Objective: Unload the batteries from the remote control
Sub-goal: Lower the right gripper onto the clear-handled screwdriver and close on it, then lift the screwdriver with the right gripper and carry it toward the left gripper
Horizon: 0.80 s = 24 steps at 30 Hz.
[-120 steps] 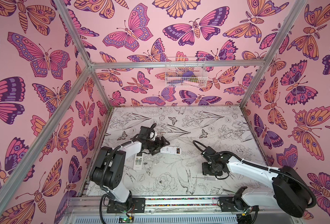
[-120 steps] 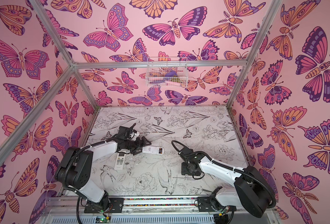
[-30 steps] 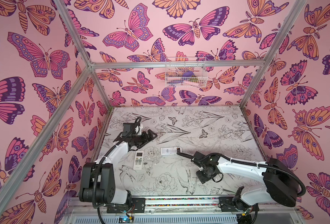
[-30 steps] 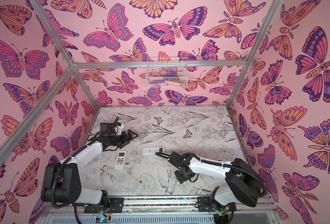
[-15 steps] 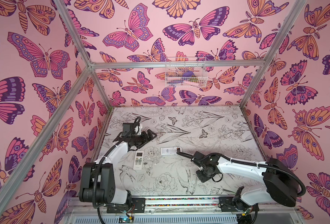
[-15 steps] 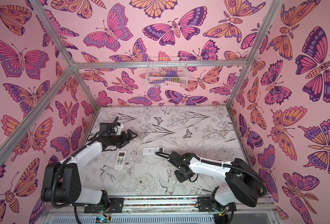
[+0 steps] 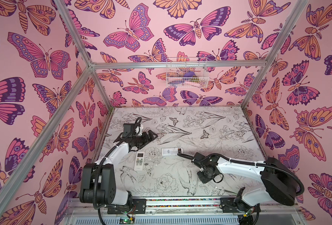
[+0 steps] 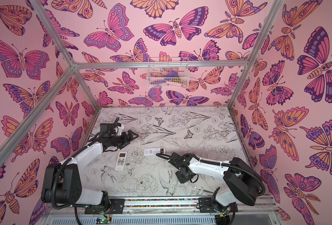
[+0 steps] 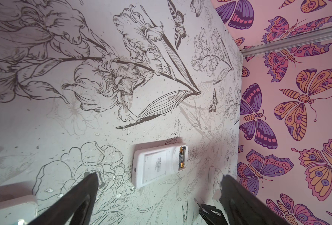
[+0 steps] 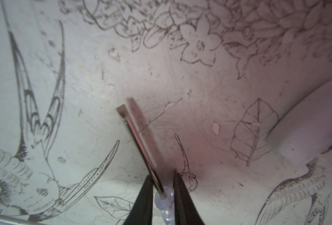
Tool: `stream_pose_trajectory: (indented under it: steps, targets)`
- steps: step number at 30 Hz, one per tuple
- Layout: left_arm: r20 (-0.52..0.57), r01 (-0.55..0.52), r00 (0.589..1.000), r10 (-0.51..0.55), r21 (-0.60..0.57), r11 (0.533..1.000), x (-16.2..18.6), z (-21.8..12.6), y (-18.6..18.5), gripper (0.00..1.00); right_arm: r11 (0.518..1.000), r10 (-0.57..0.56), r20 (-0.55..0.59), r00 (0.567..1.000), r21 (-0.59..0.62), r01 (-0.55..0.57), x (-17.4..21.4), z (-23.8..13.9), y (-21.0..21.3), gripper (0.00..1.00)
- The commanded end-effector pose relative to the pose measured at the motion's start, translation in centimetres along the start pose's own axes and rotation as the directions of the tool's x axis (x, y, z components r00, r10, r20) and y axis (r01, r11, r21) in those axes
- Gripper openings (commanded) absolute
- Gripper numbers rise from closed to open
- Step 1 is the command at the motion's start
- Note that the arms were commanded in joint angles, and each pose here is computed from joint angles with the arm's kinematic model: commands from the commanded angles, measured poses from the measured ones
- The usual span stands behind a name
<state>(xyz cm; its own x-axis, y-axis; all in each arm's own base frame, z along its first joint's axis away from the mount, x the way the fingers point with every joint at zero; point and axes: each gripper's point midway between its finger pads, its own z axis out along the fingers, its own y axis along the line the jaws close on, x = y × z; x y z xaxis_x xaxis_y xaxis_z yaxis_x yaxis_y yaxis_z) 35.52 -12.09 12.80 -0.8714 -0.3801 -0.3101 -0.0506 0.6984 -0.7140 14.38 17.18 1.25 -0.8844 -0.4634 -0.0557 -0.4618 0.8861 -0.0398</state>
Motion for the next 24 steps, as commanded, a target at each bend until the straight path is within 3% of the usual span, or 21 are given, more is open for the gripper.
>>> stream_pose_trajectory:
  steps: [1,12,19,24]
  targets:
    - [0.012,-0.01,1.0,0.01,0.006,1.0,-0.4,-0.7,-0.3,1.0,0.999,-0.035,-0.009,0.999,0.016,0.036,-0.2,0.0,0.1,0.2]
    - [0.02,-0.024,1.0,0.023,0.026,0.999,-0.8,-1.2,-1.0,1.0,0.998,-0.065,0.022,0.998,0.008,0.065,-1.8,-0.5,0.4,0.02]
    - [0.03,-0.101,0.995,0.1,0.066,0.993,-1.5,-2.1,-2.6,0.99,0.987,-0.142,0.123,0.982,-0.061,0.151,-4.2,-2.5,1.4,0.0]
    - [0.027,-0.206,0.979,0.204,0.172,0.963,-1.6,-3.2,-5.2,0.97,0.961,-0.184,0.232,0.955,-0.163,0.225,-6.4,-4.8,2.6,0.0]
